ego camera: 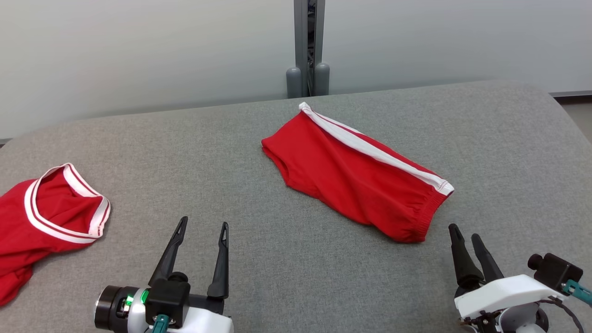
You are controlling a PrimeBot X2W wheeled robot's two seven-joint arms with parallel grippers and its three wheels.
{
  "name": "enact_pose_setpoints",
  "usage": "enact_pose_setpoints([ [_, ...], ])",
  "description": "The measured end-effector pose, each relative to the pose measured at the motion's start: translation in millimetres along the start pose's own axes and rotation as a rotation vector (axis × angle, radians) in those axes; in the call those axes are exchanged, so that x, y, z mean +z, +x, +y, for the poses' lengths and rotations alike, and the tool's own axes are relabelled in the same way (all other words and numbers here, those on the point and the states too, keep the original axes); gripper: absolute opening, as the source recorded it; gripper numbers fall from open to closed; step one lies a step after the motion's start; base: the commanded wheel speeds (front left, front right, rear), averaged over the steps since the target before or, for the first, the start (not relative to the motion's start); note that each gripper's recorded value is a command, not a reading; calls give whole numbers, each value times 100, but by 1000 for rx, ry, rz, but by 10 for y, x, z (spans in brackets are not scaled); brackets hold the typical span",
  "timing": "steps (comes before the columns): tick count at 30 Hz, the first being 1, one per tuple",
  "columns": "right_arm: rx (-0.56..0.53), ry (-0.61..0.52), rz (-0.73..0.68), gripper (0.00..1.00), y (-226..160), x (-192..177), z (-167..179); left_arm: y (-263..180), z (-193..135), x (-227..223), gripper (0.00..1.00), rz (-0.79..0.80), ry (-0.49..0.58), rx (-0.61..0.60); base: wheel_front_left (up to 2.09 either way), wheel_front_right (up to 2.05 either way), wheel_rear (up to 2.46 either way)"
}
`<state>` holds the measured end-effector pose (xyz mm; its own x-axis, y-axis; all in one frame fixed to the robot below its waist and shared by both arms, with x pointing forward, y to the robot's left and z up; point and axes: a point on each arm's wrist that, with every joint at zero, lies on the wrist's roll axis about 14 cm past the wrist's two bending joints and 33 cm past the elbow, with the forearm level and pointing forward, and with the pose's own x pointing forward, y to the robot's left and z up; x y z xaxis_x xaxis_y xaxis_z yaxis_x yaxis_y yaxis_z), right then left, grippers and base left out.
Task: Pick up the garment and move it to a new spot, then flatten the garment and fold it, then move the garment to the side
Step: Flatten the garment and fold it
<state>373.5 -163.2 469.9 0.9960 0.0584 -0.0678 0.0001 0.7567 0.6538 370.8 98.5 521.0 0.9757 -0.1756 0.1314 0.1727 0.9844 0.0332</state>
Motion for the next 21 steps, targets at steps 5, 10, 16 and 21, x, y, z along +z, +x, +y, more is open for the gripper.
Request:
enact_pose_setpoints([
  [5, -42, 78, 82, 100, 79, -126, -100, 17, -14, -104, 100, 30, -7, -6, 0, 0, 0],
  [10, -72, 118, 128, 100, 227, -154, -186, 81, -30, -167, 100, 45, -13, -14, 0, 0, 0],
  [16, -80, 140, 234, 100, 432, -289, -200, 142, -25, -260, 100, 67, -15, -16, 0, 0, 0],
  [21, -89, 146, 304, 100, 584, -424, -209, 179, 1, -330, 100, 84, -14, -11, 0, 0, 0],
])
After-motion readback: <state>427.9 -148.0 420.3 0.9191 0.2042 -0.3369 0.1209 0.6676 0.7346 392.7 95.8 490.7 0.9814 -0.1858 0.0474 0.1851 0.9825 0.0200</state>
